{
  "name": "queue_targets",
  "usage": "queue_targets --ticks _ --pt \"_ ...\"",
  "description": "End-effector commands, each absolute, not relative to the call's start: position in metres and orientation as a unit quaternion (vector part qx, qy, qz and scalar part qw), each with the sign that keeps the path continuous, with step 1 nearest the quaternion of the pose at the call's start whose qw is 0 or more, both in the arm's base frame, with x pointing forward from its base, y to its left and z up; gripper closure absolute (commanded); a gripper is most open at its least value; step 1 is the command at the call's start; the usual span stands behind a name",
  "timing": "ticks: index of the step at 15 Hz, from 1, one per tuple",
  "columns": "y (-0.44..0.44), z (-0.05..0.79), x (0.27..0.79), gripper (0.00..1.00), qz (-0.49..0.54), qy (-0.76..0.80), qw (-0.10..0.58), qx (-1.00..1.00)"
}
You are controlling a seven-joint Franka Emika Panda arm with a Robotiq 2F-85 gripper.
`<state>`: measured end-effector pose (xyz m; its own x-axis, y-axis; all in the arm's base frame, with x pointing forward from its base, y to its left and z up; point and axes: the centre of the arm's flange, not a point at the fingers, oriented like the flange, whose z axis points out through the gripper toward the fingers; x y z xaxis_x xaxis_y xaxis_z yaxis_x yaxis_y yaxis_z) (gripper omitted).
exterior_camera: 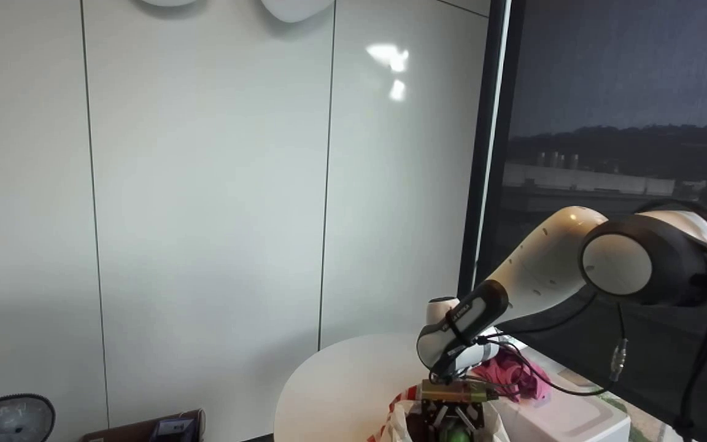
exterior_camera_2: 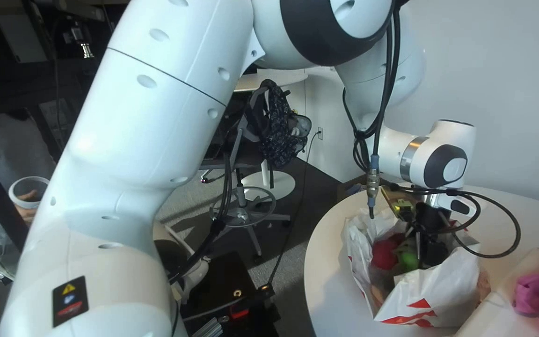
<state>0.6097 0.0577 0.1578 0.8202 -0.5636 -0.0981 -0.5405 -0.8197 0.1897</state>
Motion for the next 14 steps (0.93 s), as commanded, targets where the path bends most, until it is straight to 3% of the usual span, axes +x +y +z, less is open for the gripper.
queue_targets --ticks 1,8,14 --pt "0.073 0.25 0.615 0.39 -0.065 -0.266 0.041 0.961" --pt "0.07 0.414 0.613 0.39 0.027 -0.246 0.03 0.968" --pt "-0.008 0.446 0.612 0.39 0.046 -0.32 0.051 0.945"
